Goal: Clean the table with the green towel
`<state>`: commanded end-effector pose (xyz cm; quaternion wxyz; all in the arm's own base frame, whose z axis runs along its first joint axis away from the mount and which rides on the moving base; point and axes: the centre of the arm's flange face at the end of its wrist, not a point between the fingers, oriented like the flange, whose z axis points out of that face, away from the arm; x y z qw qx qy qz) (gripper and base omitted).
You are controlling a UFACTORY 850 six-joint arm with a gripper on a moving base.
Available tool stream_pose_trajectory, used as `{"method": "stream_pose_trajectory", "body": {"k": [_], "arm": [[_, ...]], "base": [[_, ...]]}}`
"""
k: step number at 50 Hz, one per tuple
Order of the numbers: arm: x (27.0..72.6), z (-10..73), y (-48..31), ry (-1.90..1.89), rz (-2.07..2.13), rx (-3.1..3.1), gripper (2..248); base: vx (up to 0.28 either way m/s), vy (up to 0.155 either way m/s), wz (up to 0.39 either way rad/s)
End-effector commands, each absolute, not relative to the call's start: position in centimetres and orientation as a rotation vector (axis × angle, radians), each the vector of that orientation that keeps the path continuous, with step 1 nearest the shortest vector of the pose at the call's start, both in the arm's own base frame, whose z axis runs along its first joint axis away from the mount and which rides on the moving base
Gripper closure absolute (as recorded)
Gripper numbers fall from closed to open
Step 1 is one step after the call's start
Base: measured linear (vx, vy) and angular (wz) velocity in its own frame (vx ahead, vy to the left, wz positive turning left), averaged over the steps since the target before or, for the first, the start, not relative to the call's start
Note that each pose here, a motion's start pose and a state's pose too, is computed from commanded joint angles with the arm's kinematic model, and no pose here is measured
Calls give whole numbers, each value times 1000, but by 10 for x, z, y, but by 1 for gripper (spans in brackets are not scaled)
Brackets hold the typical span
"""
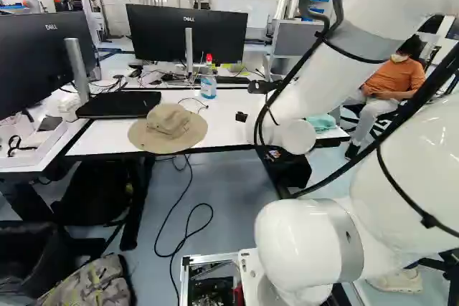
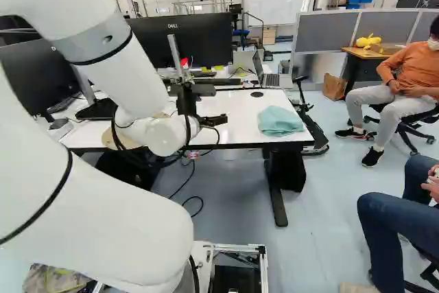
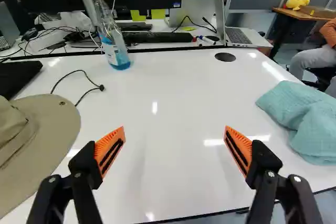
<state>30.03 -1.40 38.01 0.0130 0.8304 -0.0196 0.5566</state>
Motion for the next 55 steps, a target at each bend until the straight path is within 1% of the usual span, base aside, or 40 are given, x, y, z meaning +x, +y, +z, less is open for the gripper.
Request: {"method": "stream_pose_trajectory", "body": {"k": [27,55], "arm": [[275,368,-2,-9,1811,2562,3],[270,366,0,0,1824,2558,3]], "base": [[0,0,0],[0,0,0]]}}
